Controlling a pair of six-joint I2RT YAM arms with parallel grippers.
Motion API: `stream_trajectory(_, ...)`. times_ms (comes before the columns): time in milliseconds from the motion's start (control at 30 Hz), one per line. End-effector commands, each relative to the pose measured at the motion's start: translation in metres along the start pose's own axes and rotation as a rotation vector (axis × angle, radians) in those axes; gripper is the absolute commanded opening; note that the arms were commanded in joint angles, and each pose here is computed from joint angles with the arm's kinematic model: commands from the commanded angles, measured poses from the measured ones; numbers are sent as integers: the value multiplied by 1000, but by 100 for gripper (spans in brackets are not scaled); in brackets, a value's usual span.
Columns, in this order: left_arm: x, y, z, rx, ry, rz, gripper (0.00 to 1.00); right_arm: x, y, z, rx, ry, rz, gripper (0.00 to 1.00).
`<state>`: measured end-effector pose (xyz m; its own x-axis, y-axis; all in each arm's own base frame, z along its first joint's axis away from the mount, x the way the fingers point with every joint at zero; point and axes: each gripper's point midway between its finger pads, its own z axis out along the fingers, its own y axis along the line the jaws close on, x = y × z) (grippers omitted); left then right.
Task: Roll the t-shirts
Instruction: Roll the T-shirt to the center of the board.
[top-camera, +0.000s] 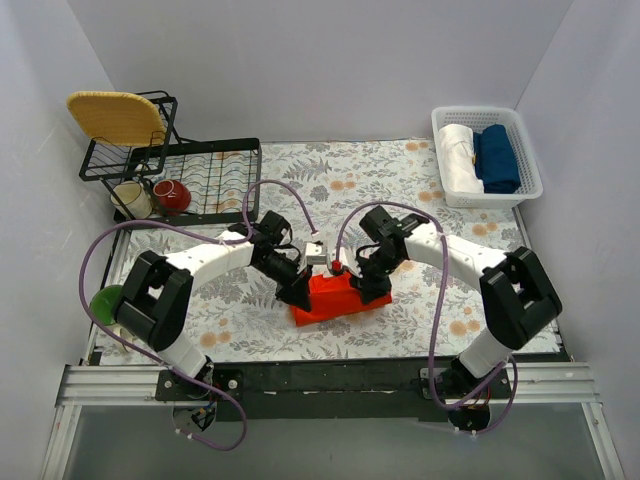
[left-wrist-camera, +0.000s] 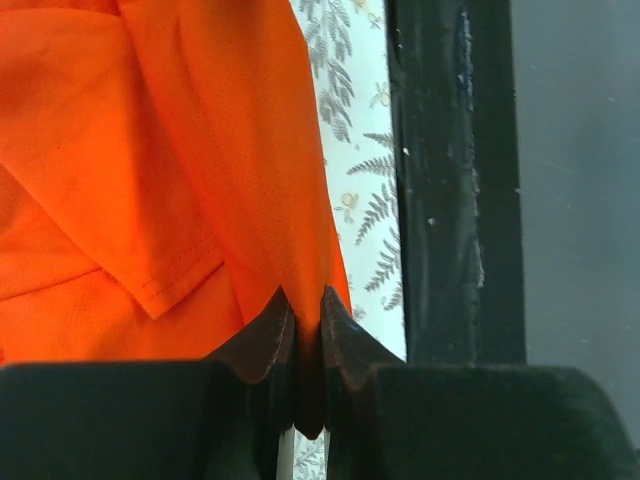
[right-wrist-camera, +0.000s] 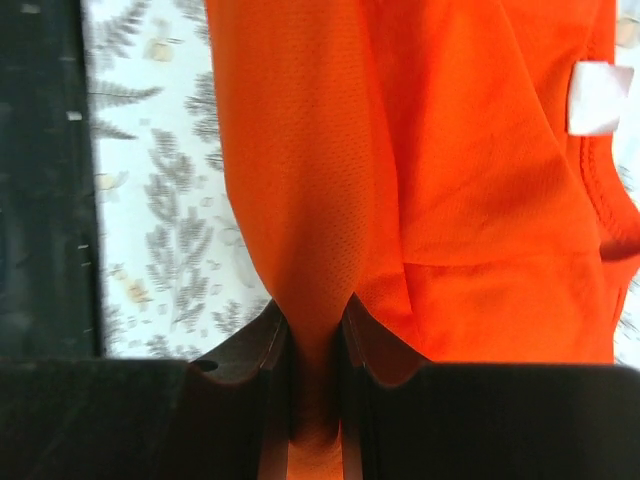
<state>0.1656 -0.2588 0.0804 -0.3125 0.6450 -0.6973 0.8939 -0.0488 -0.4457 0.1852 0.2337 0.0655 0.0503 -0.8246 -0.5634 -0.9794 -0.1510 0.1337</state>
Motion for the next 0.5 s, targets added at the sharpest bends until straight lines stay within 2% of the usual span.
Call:
stream_trajectory(0,29,-33,-10,99,68,-136,0,-1,30,-13,-241,-5,52,3)
stream_trajectory(200,57,-28,-14,70,137,-158,0,-2,35,-3,-441,-11,160,1)
stream_trajectory(467,76,-7,-12,34,149,-233,0,-6,7,18,-502,-11,203,1)
